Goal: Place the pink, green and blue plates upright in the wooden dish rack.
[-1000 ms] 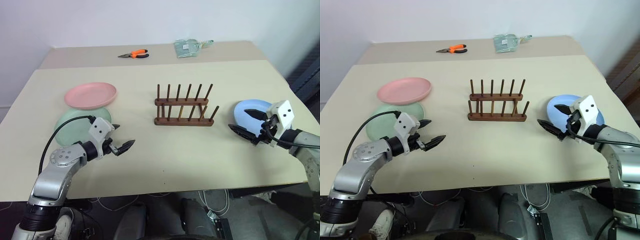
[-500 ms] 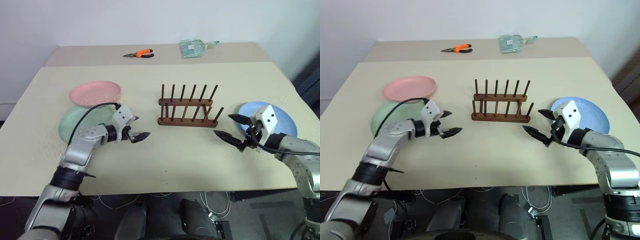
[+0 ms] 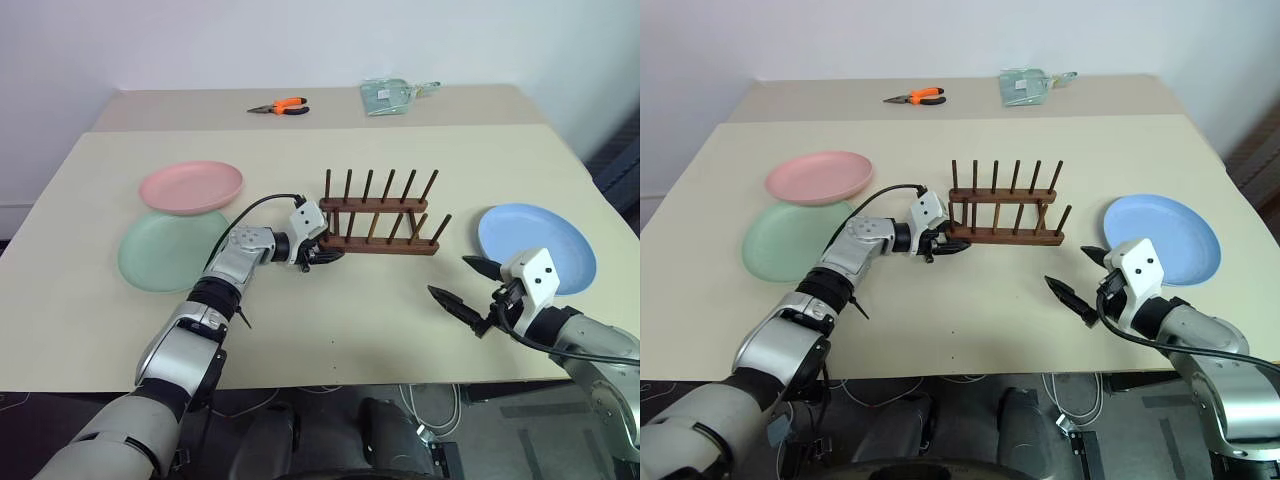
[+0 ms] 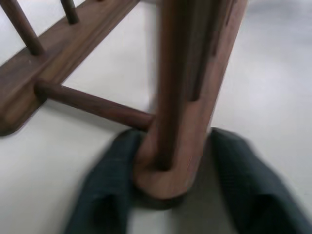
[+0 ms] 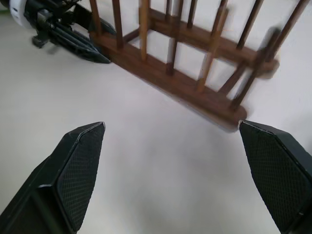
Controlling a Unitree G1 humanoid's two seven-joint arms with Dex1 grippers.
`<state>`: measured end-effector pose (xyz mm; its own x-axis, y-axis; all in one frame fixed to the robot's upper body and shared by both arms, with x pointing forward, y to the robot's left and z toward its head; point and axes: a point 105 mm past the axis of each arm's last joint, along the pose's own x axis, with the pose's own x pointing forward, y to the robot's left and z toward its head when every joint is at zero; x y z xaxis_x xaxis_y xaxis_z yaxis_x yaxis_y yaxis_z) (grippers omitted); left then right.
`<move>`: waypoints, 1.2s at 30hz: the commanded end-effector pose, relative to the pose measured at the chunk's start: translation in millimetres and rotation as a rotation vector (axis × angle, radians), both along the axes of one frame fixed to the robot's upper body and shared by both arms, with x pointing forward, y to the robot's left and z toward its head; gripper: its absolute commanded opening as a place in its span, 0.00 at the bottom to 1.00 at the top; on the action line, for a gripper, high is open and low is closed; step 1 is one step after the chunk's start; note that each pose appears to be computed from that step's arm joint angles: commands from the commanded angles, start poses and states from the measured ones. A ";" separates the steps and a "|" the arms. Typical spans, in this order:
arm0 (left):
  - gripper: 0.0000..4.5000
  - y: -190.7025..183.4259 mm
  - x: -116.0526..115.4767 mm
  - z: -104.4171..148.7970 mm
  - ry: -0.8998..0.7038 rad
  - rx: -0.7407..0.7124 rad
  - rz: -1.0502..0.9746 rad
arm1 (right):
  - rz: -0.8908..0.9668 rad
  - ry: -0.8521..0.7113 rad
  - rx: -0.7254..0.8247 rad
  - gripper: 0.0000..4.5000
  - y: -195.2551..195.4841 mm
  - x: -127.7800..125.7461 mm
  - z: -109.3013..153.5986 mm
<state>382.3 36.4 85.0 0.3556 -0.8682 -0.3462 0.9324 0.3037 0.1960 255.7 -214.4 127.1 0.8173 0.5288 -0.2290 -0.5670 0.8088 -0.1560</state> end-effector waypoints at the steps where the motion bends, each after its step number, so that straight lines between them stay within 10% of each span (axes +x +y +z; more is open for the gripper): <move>1: 0.17 -6.2 -28.7 -8.0 0.005 0.025 -0.155 | -0.019 -0.051 -0.037 1.00 -10.9 -0.9 12.8; 9: 0.17 4.1 -76.8 -4.5 0.008 0.050 -0.235 | -0.055 -0.005 -0.091 1.00 -36.0 -12.0 12.0; 13: 0.59 13.5 -76.7 -7.6 0.030 0.080 -0.183 | -0.080 0.039 -0.121 1.00 -48.4 -15.9 3.3; 17: 1.00 34.4 -64.3 -14.5 0.012 0.163 -0.075 | -0.076 0.086 -0.143 0.71 -53.2 -20.4 -6.4; 20: 1.00 70.7 -73.9 -14.4 0.125 0.159 0.023 | 0.005 0.133 -0.136 0.35 -36.3 -32.6 -15.7; 23: 0.77 78.7 -113.1 -9.4 0.207 0.146 -0.066 | 0.072 0.168 -0.146 0.00 -17.8 -40.5 -27.7; 27: 0.34 55.1 -131.8 -9.9 0.192 0.117 -0.089 | 0.056 0.164 -0.178 0.00 -6.5 -28.9 -43.6; 36: 0.34 16.1 -65.7 -27.6 -0.017 0.112 0.315 | -0.100 0.065 -0.297 0.00 0.7 36.4 -60.7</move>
<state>297.6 34.1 69.5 0.4901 -0.7864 -0.3760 0.8715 0.4509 0.1929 286.5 -210.3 72.3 0.8238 0.3947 -0.4069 -0.5368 0.7740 -0.3359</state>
